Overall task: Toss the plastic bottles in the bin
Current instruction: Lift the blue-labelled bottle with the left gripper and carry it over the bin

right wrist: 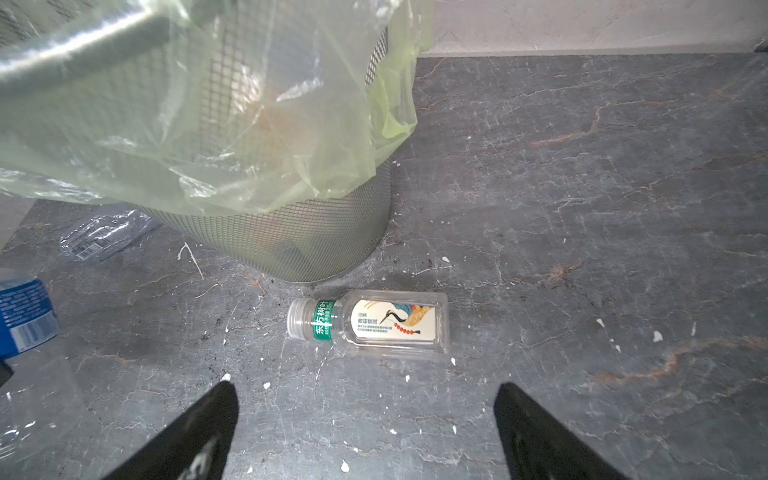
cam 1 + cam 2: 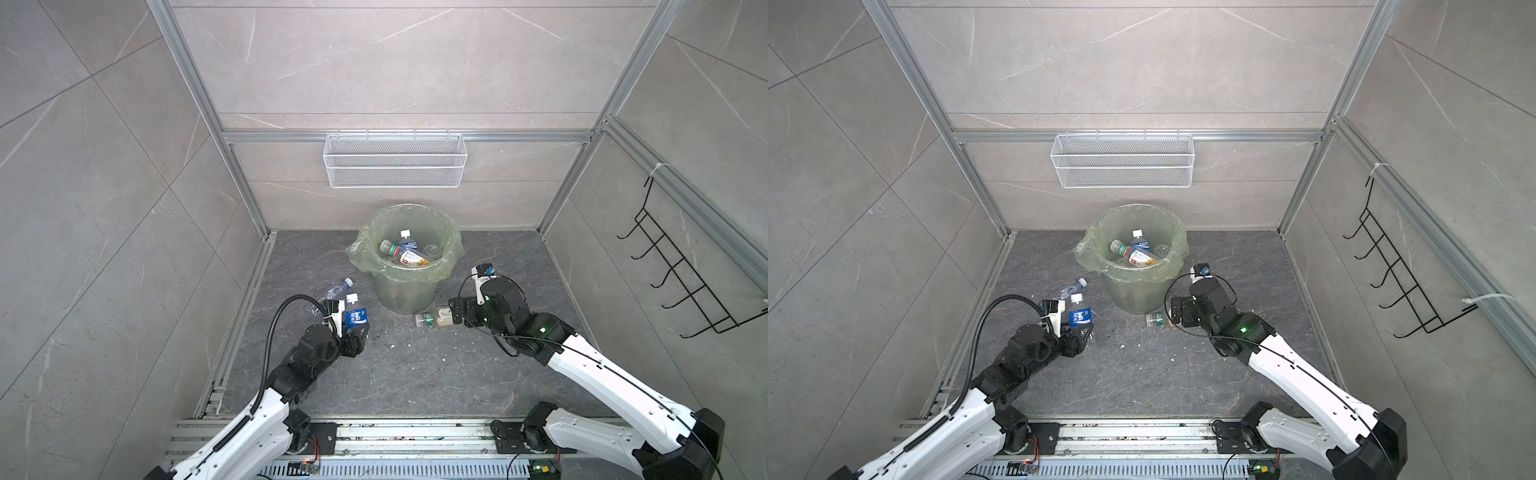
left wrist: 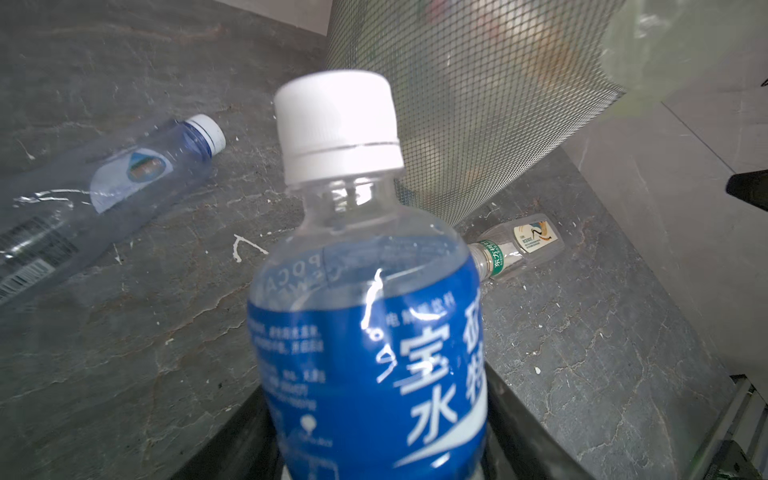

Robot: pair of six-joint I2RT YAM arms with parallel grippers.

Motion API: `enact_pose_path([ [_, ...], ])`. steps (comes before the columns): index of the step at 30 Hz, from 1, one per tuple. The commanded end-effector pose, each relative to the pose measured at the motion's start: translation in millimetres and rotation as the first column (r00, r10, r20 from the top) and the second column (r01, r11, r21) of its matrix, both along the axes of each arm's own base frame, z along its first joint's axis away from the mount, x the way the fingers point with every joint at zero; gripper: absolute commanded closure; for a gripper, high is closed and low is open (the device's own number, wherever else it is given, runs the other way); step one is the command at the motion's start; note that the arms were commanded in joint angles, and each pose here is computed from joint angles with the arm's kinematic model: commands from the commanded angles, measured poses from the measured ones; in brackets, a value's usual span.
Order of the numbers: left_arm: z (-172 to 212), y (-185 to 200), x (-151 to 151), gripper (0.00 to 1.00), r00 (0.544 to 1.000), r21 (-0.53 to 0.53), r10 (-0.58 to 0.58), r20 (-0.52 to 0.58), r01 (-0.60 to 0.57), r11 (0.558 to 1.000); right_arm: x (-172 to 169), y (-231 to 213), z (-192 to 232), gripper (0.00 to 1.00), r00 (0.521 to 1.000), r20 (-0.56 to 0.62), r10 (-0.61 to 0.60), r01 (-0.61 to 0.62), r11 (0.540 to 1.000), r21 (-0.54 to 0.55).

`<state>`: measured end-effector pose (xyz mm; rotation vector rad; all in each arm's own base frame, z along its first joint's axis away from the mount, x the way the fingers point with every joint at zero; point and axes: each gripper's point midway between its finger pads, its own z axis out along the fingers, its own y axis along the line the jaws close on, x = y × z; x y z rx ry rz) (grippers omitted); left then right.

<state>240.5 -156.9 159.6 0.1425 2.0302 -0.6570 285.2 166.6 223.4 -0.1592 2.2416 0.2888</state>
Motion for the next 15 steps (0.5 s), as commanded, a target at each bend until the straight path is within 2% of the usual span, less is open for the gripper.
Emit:
enact_pose_path([
  [1,19,8,-5,0.35,0.995,0.020,0.003,0.097,-0.005,1.000,2,2,-4,0.03,1.000,-0.004,-0.004,0.004,1.000,0.019],
  [5,41,8,-13,0.35,0.985,-0.002,-0.023,0.173,0.024,1.000,2,6,-8,0.03,1.000,-0.016,0.009,-0.008,1.000,0.024],
  [15,101,1,-20,0.35,0.962,-0.032,-0.076,0.262,0.087,0.996,3,8,-7,0.02,1.000,-0.009,0.021,-0.020,0.999,0.026],
])
